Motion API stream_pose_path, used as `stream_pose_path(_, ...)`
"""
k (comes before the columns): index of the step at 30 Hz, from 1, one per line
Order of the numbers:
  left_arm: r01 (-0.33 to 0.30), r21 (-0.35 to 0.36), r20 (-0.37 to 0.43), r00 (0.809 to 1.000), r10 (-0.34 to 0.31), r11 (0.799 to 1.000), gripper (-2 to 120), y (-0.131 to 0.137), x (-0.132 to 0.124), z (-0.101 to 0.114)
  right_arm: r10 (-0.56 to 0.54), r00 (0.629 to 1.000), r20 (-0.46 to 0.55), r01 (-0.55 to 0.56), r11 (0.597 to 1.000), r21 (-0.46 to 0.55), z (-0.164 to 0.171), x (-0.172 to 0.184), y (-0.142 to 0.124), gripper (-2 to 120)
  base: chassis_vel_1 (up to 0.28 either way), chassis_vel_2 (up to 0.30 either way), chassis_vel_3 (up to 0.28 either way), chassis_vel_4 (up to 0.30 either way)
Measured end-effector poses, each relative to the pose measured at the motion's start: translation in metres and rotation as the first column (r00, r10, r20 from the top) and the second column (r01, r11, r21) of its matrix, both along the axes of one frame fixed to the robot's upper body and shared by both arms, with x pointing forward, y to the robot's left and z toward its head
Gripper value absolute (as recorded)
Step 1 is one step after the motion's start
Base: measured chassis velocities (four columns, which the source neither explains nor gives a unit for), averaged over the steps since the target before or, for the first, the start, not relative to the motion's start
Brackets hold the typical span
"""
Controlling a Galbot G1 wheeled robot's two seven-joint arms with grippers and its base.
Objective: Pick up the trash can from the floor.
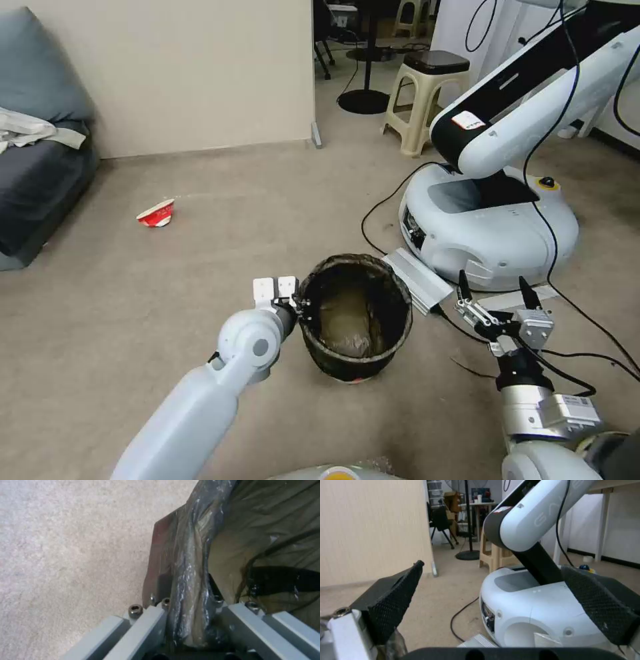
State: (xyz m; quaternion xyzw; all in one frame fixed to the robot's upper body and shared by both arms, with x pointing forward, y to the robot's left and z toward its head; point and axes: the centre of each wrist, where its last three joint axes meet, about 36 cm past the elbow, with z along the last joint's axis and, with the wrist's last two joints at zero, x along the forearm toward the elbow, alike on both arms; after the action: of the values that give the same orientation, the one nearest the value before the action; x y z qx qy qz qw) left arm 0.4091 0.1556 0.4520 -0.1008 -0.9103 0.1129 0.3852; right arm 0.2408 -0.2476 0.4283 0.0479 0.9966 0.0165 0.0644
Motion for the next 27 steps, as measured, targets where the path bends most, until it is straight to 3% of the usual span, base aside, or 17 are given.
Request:
stream_pose_path(11,-0.036,-0.025,0.040,0.999,0.037,0.999,1,0.030,-0.007,0.025,0.001,1.000,-0.001,-0.001,1.000,-0.002,0.000,0.000,0.000,100,0.000,0.000,0.000,0.000)
stream_pose_path(27,-0.042,-0.038,0.074,0.996,0.045,0.998,1,0.044,-0.018,0.043,0.006,1.000,0.000,-0.006,1.000,-0.004,0.000,0.000,0.000,100,0.000,0.000,0.000,0.000)
